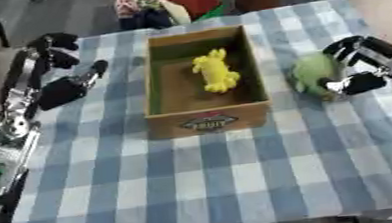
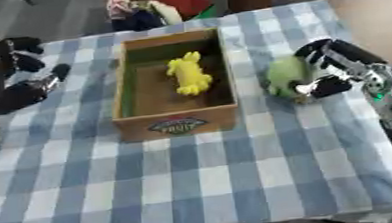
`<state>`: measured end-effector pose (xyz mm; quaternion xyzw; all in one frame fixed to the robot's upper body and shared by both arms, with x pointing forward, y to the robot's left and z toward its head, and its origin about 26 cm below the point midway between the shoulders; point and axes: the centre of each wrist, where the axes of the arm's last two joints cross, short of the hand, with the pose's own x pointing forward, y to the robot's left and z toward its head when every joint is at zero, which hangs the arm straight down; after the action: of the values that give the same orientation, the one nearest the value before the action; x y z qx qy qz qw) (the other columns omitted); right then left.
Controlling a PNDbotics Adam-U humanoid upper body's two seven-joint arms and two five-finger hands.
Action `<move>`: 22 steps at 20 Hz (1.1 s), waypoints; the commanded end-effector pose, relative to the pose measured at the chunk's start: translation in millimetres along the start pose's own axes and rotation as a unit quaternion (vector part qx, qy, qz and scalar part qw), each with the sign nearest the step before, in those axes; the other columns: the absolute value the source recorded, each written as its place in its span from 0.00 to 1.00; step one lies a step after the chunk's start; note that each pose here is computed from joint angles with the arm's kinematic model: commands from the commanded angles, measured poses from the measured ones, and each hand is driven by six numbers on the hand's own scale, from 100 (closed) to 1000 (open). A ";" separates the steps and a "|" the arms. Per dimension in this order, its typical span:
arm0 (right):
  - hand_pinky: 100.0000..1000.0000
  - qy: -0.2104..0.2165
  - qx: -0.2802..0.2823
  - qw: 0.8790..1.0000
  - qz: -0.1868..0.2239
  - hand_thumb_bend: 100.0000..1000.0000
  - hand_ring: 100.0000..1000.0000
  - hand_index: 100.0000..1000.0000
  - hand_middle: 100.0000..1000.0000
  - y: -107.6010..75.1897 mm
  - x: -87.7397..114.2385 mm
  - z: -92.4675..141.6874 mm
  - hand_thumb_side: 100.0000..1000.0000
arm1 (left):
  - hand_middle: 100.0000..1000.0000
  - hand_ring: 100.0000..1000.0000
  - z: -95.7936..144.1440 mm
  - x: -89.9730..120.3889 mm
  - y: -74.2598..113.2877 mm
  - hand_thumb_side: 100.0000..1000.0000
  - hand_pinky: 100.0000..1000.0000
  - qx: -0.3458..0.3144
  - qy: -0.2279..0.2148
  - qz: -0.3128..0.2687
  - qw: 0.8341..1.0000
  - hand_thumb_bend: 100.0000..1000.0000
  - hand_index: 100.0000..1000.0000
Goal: Pick up objects on the table and place them in the box.
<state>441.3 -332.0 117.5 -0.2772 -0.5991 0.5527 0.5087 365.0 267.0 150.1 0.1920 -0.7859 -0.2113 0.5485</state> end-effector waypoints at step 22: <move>0.45 -0.053 -0.147 0.986 0.050 0.00 0.44 0.29 0.20 -83.7 32.2 8.8 0.00 | 0.60 0.56 -2.6 7.8 9.8 0.16 0.65 0.008 -0.015 -0.005 1.000 0.47 0.73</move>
<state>443.8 -322.0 179.7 -0.3328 -0.6712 0.5054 0.4280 364.9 267.0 149.9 0.1916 -0.7852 -0.2119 0.5494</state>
